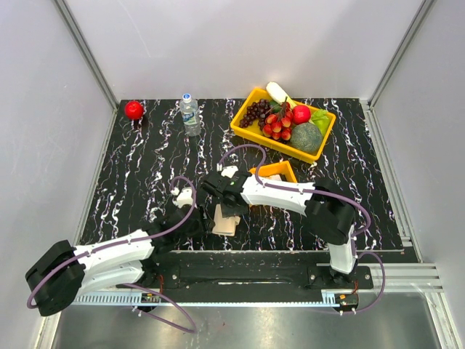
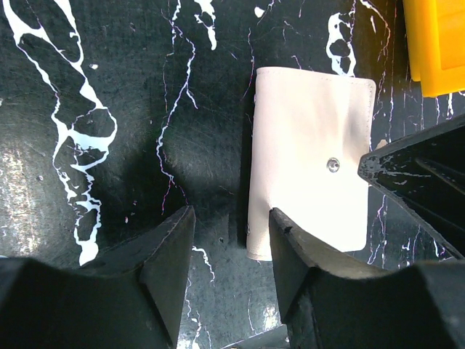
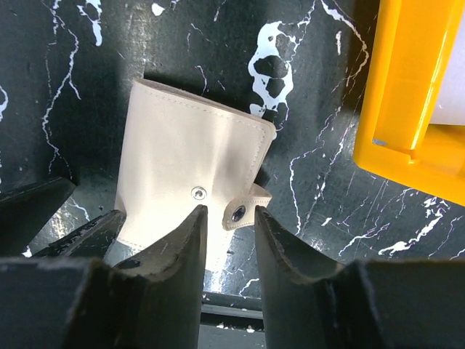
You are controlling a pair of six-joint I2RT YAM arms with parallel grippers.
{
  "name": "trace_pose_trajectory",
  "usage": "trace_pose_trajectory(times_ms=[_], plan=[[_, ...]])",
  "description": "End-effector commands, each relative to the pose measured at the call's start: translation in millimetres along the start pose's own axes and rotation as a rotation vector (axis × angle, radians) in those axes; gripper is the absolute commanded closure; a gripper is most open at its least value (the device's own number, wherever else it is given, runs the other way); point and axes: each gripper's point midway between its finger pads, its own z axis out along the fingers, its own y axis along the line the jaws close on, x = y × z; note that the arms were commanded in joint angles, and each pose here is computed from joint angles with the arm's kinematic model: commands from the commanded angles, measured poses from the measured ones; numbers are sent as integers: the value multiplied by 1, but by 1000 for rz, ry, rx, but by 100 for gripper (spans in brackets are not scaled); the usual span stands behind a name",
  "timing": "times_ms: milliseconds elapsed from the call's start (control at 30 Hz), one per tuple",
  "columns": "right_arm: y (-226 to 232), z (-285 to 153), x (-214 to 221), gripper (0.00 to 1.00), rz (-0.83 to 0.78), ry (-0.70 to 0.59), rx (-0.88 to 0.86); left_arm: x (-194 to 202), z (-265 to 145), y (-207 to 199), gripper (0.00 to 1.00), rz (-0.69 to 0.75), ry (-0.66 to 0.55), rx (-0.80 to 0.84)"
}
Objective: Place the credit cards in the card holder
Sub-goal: Close the card holder at the center of the board.
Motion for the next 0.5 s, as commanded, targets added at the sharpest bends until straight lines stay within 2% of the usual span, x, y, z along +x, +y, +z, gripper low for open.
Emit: trace_pose_trajectory(times_ms=[0,167,467], plan=[[7,-6,-6,63,16,-11,-9,0,1,5,50,13,-9,-8],[4,-6,-6,67,16,-17,3,1,1,5,50,14,-3,-5],[3,-12,-14,67,26,-59,6,1,2,5,50,14,1,-6]])
